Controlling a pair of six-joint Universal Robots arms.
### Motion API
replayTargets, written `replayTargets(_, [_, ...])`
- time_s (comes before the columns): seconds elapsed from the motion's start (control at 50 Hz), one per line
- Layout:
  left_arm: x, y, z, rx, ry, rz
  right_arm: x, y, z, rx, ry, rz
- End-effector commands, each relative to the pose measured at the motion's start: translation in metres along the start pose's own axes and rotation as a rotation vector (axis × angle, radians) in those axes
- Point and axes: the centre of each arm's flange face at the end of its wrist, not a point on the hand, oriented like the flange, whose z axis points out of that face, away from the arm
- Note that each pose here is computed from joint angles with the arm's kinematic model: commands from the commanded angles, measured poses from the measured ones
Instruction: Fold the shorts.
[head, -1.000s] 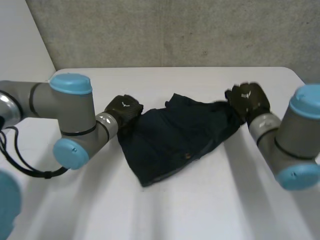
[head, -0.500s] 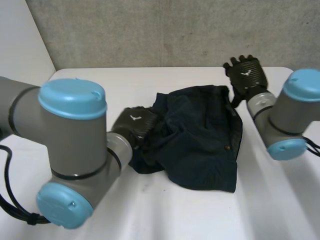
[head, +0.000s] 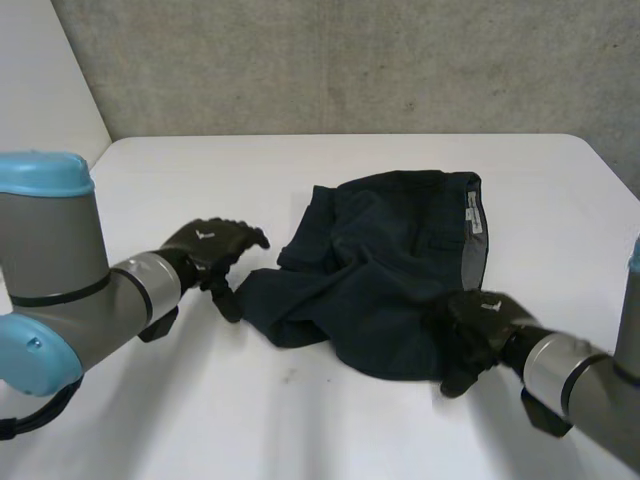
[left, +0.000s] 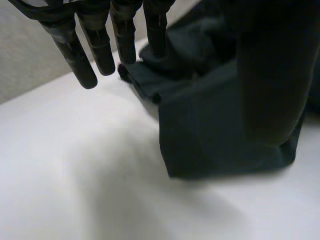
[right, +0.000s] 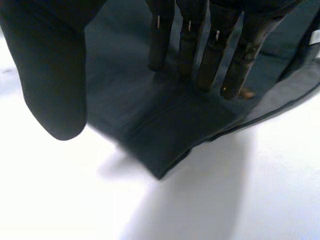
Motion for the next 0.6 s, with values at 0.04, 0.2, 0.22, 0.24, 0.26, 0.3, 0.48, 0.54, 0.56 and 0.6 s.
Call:
replayTargets(0.04, [-0.004, 0.029, 0.025, -0.055, 0.021, 0.078, -0.004, 0.017, 0.021, 0.102, 0.015, -0.062])
replayTargets(0.2, [0.0, 0.033, 0.034, -0.054, 0.027, 0.087, 0.0, 0.027, 0.035, 0.084, 0.065, -0.115])
replayTargets(0.22, [0.001, 0.032, 0.034, -0.052, 0.029, 0.089, 0.0, 0.028, 0.036, 0.083, 0.067, -0.124])
replayTargets(0.24, [0.002, 0.031, 0.034, -0.049, 0.031, 0.091, 0.001, 0.029, 0.037, 0.084, 0.074, -0.141])
replayTargets(0.26, [0.002, 0.031, 0.034, -0.047, 0.032, 0.09, 0.001, 0.029, 0.038, 0.086, 0.081, -0.149])
replayTargets(0.3, [0.003, 0.03, 0.036, -0.04, 0.032, 0.094, 0.002, 0.03, 0.039, 0.087, 0.088, -0.158])
replayTargets(0.48, [0.012, 0.027, 0.041, -0.005, 0.043, 0.101, 0.008, 0.018, 0.043, 0.167, 0.14, -0.182])
replayTargets(0.54, [0.017, 0.027, 0.04, -0.006, 0.053, 0.105, 0.01, 0.008, 0.04, 0.197, 0.166, -0.186])
replayTargets(0.56, [0.018, 0.027, 0.039, -0.006, 0.054, 0.106, 0.011, 0.003, 0.039, 0.212, 0.173, -0.188])
replayTargets(0.6, [0.022, 0.027, 0.038, -0.006, 0.064, 0.111, 0.012, -0.011, 0.035, 0.253, 0.185, -0.194])
